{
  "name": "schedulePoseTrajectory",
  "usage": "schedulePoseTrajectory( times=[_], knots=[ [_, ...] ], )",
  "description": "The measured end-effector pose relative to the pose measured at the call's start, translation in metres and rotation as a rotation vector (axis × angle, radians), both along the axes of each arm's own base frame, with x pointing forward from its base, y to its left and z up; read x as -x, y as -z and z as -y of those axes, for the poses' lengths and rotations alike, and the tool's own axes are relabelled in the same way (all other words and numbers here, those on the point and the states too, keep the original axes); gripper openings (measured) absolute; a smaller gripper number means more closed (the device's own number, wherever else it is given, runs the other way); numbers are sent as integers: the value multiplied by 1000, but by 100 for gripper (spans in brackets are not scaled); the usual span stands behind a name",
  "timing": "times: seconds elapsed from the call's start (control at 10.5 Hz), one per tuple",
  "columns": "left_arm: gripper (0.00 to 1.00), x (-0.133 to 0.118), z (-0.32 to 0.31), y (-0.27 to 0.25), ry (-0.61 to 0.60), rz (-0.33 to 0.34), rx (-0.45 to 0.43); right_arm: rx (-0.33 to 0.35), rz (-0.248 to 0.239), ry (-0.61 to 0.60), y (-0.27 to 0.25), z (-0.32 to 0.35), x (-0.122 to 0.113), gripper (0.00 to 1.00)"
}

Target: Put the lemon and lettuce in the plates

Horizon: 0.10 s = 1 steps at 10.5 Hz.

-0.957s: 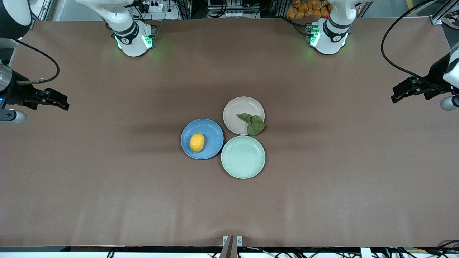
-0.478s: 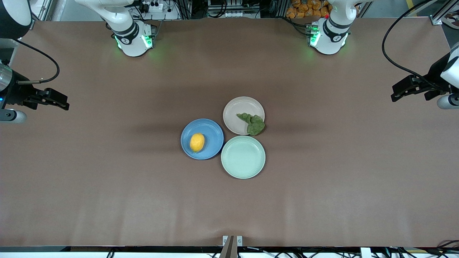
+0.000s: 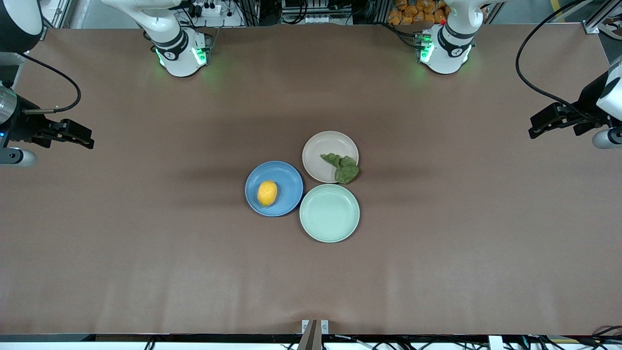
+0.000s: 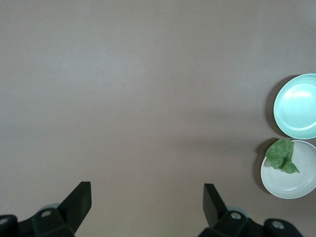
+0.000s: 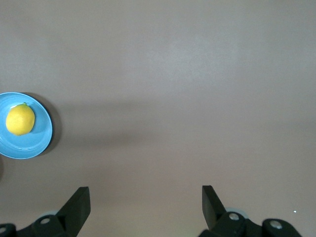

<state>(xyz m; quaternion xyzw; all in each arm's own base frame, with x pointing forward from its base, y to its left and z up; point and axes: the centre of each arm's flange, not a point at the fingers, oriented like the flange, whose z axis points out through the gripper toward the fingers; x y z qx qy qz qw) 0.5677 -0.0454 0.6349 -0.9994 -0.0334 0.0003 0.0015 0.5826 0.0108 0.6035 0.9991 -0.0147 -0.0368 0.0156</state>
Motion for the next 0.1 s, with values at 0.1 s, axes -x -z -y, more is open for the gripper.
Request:
schedulePoseTrajectory(
  times=[0.1],
  knots=[
    [100, 0, 1, 0, 0, 0, 0, 0, 0, 0, 0, 0, 0, 100]
  ],
)
